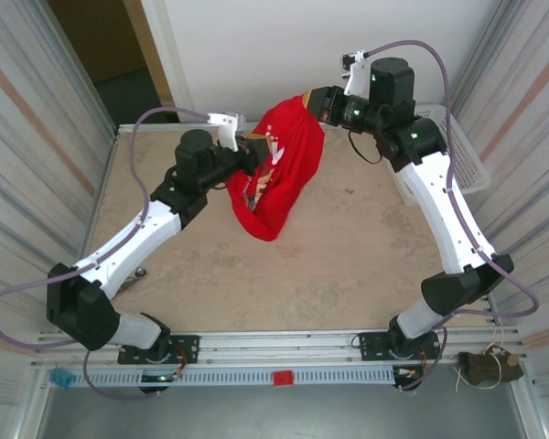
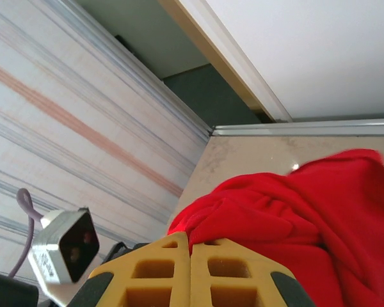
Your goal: Fold the inside-out t-shirt
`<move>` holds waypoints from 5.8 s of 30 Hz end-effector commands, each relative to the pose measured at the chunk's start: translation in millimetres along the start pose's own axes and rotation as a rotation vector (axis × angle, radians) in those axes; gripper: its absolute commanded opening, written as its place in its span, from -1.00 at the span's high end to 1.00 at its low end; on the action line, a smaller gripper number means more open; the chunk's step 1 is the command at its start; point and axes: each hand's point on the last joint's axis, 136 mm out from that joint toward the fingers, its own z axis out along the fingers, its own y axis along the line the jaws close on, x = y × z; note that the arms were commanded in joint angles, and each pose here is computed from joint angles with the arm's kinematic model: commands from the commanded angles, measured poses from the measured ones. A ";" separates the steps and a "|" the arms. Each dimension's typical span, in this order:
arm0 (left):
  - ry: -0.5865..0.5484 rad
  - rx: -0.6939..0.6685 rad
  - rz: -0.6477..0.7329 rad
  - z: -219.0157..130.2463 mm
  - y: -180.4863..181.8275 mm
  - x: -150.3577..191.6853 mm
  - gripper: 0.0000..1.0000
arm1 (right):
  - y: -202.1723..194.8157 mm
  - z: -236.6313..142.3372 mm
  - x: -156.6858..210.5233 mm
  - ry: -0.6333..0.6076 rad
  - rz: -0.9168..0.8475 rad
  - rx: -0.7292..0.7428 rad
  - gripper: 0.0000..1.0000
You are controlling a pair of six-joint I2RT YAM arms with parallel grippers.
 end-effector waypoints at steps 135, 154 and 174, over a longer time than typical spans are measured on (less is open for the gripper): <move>0.102 -0.031 -0.080 -21.0 15.9 55.2 -0.60 | 30.1 -16.4 65.6 0.104 0.005 -0.537 1.00; 0.055 0.229 -0.086 -4.7 -18.6 -13.9 1.00 | -42.9 -21.5 60.6 0.054 0.109 -0.410 1.00; -0.014 0.334 -0.180 -44.3 -79.8 -86.8 1.00 | -49.1 -33.4 149.2 0.088 -0.221 0.175 -0.43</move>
